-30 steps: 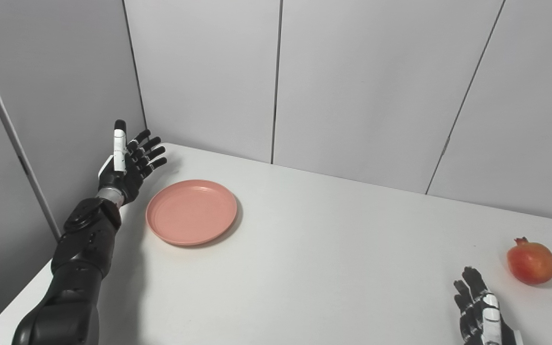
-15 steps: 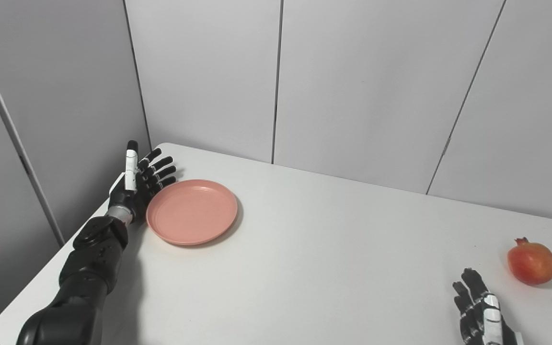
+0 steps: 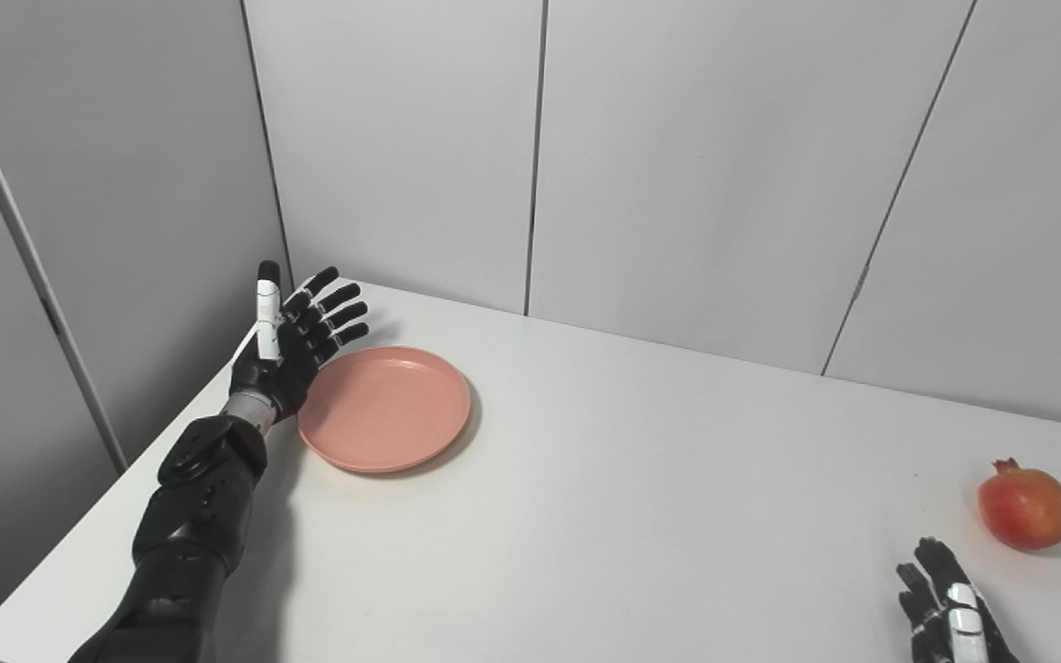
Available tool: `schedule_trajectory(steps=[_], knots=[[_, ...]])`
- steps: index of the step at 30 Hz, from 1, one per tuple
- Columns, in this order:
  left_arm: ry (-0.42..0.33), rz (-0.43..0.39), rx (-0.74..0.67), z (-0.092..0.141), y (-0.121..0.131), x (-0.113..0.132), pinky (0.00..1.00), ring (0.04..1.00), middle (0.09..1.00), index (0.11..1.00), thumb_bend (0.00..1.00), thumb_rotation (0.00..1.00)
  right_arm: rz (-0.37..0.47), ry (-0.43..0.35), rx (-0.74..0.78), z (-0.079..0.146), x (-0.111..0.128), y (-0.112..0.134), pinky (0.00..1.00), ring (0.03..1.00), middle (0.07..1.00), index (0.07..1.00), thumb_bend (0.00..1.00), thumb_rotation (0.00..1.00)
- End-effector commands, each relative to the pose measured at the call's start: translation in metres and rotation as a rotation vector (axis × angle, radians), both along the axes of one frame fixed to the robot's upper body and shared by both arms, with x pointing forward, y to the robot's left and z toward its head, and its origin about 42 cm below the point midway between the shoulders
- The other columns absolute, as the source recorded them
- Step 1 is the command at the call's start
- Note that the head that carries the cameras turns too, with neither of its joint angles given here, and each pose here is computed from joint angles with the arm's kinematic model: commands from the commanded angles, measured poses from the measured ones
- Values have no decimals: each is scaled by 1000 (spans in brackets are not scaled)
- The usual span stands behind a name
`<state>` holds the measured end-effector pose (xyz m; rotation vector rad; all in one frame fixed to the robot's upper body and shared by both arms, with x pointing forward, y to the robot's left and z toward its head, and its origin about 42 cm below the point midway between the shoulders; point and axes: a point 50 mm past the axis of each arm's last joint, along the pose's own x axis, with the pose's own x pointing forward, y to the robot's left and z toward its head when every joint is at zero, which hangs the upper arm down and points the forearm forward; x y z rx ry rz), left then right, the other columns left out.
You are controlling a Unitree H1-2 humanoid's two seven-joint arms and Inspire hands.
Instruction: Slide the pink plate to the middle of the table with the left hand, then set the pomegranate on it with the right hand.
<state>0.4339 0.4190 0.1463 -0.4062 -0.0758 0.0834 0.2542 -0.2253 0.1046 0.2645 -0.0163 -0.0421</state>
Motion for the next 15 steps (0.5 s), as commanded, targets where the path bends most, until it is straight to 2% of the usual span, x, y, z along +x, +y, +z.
schedule_trajectory(steps=[1,3,6,9,15], knots=[[-89,-26,-40,27,-4,9,811,802,806,874,999,1000,-8,78,-1,-15,-17,-3,973,916,913,817,502,669],[-90,-32,-82,27,-8,7,842,819,826,894,1000,1000,-10,76,0,-14,-18,-3,956,907,904,806,496,631],[-82,-36,-106,25,-12,5,800,788,803,859,1000,1000,-9,69,-15,-12,-20,-2,946,900,896,794,507,583],[-75,-62,-122,21,-18,2,768,802,850,895,994,1000,1,49,-41,-9,-21,-1,932,903,897,784,541,504],[-65,-78,-128,15,-20,1,778,817,865,908,991,1000,4,42,-52,-8,-23,-3,932,909,900,793,537,496]])
